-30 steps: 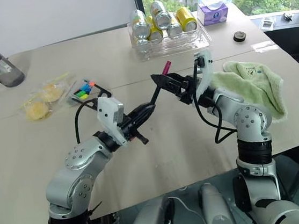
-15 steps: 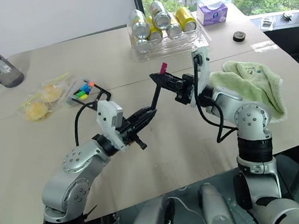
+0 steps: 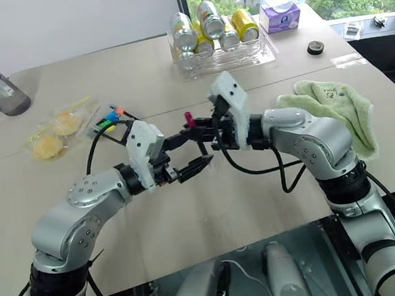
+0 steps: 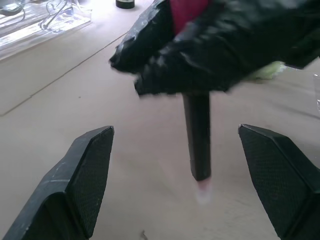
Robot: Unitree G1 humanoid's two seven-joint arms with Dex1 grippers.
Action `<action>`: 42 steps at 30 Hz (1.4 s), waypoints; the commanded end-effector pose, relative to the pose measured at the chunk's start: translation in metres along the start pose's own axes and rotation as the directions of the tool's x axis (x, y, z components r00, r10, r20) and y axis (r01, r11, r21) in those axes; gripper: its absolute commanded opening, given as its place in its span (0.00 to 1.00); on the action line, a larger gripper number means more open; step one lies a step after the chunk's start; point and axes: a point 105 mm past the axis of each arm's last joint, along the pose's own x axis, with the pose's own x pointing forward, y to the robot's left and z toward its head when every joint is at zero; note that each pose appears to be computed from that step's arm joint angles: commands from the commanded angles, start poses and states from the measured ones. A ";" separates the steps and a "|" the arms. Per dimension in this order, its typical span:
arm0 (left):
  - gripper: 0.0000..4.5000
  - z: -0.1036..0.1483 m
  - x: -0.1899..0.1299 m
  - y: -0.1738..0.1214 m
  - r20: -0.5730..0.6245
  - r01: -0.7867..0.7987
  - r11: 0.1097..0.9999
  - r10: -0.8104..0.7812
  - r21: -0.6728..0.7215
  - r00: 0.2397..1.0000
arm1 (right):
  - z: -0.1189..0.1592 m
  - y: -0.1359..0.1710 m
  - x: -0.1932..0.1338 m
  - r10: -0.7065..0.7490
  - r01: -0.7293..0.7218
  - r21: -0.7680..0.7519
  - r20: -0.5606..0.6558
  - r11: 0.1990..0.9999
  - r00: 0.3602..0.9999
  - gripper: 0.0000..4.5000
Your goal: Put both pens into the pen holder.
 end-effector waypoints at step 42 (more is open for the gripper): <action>0.01 0.060 -0.021 0.106 0.319 -0.515 0.325 0.499 0.793 0.806 | 0.029 -0.046 -0.097 -0.217 0.233 -0.005 0.343 0.972 0.914 0.75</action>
